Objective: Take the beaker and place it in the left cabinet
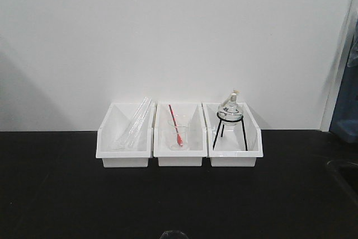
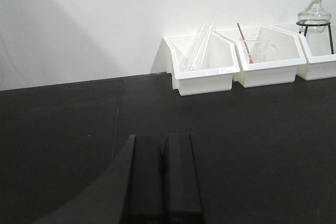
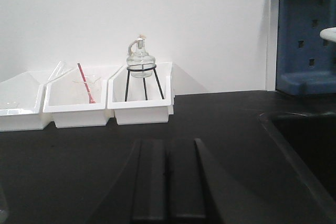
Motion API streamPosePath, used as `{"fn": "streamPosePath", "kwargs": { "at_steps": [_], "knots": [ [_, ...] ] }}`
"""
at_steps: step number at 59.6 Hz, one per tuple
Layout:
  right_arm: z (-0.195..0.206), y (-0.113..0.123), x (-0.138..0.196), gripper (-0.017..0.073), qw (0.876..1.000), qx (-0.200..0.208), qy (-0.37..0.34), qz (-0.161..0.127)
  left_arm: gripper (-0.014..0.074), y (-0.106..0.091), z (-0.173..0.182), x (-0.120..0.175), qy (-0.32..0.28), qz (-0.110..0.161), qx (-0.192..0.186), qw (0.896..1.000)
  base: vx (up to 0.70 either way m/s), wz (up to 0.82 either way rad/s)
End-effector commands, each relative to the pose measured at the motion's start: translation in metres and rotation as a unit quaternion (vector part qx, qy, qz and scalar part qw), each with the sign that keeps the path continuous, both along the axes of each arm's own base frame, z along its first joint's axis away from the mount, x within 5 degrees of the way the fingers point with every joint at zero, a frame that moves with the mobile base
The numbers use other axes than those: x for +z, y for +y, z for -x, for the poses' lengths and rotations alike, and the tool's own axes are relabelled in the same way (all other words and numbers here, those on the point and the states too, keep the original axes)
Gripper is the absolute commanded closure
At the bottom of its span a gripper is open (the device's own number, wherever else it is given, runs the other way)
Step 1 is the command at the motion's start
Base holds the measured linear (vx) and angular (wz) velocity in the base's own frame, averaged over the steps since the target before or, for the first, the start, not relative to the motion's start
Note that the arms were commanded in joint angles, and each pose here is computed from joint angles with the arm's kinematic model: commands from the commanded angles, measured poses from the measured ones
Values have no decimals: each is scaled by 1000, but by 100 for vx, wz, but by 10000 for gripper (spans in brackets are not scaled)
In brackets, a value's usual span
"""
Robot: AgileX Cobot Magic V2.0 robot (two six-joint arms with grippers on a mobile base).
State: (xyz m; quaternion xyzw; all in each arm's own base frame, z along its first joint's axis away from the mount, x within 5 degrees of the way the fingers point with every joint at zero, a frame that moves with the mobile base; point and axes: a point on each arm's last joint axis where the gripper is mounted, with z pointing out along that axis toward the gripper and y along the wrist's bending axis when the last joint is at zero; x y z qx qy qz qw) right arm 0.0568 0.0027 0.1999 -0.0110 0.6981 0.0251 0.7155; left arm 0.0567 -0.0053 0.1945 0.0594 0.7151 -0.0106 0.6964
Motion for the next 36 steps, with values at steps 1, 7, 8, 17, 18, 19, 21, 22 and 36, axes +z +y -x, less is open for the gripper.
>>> {"fn": "streamPosePath", "kwargs": {
  "at_steps": [1, 7, 8, 17, 18, 19, 21, 22, 36],
  "knots": [
    [1, 0, 6, 568, 999, 2, -43, -1, 601, -1, 1, 4, -46, 8, -8, 999, 0, 0],
    [1, 0, 6, 568, 999, 2, -43, -1, 601, -1, 1, 4, -46, 8, -8, 999, 0, 0],
    [1, 0, 6, 568, 999, 2, -43, -1, 601, -1, 1, 4, -46, 8, -8, 999, 0, 0],
    [1, 0, 6, 568, 999, 2, -43, -1, 601, -1, 1, 4, -46, 8, -8, 999, 0, 0],
    [1, 0, 6, 568, 999, 2, -43, -1, 601, -1, 1, 4, -46, 8, -8, 999, 0, 0],
    [1, 0, 6, 568, 999, 2, -43, -1, 601, -1, 1, 4, -46, 8, -8, 999, 0, 0],
    [1, 0, 6, 568, 999, 2, -43, -1, 601, -1, 1, 4, -46, 8, -8, 999, 0, 0],
    [1, 0, 6, 568, 999, 2, -43, -1, 601, -1, 1, 4, -46, 8, -8, 999, 0, 0],
    [9, 3, 38, 568, 982, 16, -190, -6, 601, -1, 1, 4, -46, 8, -8, 999, 0, 0]
  ]
}}
